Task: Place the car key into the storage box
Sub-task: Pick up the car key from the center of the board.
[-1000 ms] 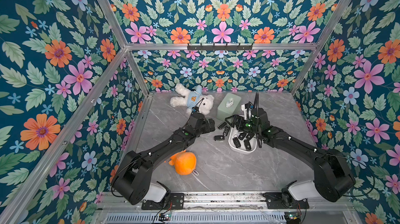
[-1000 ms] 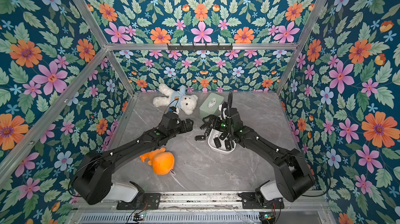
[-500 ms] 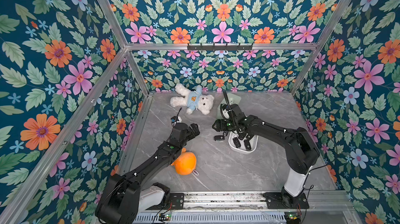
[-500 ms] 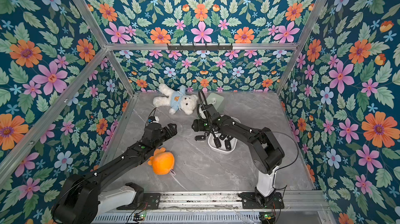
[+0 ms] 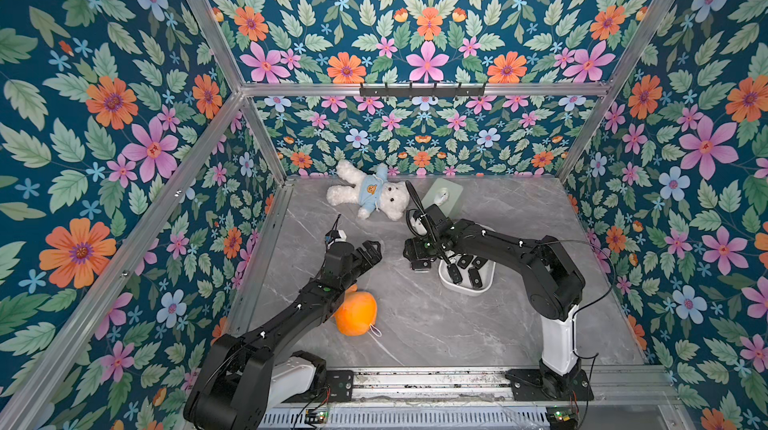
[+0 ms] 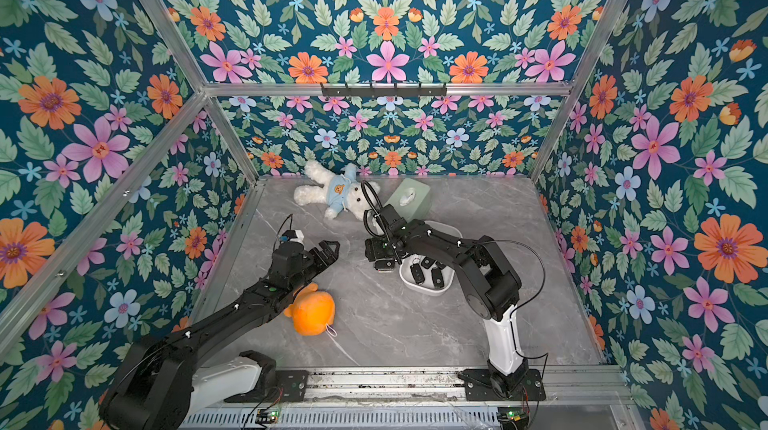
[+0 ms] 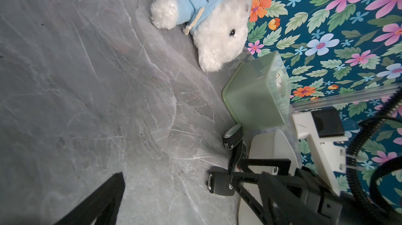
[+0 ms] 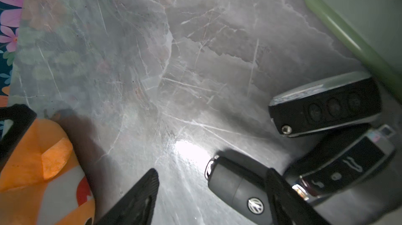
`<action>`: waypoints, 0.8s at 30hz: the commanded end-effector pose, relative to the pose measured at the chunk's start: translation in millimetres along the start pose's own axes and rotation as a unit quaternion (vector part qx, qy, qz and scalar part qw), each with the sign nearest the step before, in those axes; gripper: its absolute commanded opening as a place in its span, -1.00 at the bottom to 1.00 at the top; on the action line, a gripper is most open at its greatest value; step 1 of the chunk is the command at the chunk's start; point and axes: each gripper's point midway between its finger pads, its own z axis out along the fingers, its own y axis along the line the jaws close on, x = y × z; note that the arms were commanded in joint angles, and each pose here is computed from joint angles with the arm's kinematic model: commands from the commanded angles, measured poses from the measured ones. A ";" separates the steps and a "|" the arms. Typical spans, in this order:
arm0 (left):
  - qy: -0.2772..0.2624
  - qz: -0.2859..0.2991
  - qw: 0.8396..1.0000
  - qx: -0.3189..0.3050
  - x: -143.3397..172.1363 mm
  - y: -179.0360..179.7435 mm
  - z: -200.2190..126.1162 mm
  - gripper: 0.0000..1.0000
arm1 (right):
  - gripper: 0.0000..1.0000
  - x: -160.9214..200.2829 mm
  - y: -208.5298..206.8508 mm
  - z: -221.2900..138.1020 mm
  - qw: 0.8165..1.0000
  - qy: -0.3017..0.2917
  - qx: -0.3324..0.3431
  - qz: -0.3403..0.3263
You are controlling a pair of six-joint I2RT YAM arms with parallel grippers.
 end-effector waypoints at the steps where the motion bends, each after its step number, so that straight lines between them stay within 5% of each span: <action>1: -0.006 0.000 1.000 0.018 -5.2 -9.4 0.5 0.99 | 0.58 4.9 -2.1 5.0 1.000 0.005 0.019 -0.009; 24: 0.002 -0.011 1.000 0.016 -0.5 -6.2 1.8 0.99 | 0.59 23.2 0.1 16.5 0.999 0.033 0.027 -0.009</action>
